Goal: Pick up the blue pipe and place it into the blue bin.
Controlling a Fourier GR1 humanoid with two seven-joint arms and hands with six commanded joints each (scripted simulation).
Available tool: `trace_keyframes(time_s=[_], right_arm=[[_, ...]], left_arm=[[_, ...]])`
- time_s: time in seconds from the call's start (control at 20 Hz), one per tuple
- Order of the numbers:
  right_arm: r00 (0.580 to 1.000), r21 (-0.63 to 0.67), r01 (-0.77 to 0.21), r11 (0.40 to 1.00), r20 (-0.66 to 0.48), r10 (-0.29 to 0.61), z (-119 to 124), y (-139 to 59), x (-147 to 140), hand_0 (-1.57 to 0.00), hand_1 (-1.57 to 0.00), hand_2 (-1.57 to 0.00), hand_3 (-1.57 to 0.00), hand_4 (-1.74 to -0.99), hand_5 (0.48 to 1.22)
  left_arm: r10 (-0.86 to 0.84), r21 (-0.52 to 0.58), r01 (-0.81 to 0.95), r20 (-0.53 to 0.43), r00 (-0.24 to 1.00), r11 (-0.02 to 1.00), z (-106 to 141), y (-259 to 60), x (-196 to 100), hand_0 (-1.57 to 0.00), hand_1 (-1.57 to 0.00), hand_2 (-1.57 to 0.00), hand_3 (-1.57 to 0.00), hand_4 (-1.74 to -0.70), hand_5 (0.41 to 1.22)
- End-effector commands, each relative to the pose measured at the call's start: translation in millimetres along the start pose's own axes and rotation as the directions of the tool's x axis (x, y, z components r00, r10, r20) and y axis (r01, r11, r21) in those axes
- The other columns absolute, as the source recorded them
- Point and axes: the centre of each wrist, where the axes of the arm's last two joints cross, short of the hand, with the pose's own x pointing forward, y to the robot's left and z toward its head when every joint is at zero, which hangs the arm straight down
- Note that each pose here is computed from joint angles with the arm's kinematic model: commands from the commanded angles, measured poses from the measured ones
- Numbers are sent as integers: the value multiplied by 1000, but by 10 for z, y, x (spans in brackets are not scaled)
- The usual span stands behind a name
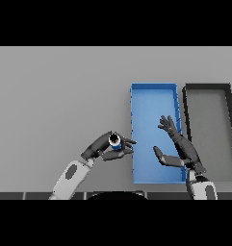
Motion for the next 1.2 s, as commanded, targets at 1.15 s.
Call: trace_keyframes(time_s=[1.15], right_arm=[[972,560,-236,795,143,188,-1276,792,931,-168,-218,-261,-128,-1233,487]], left_arm=[[-29,-14,28,-42,999,1000,-13,129,-17,-1571,-1571,-1571,-1571,-1462,1221]])
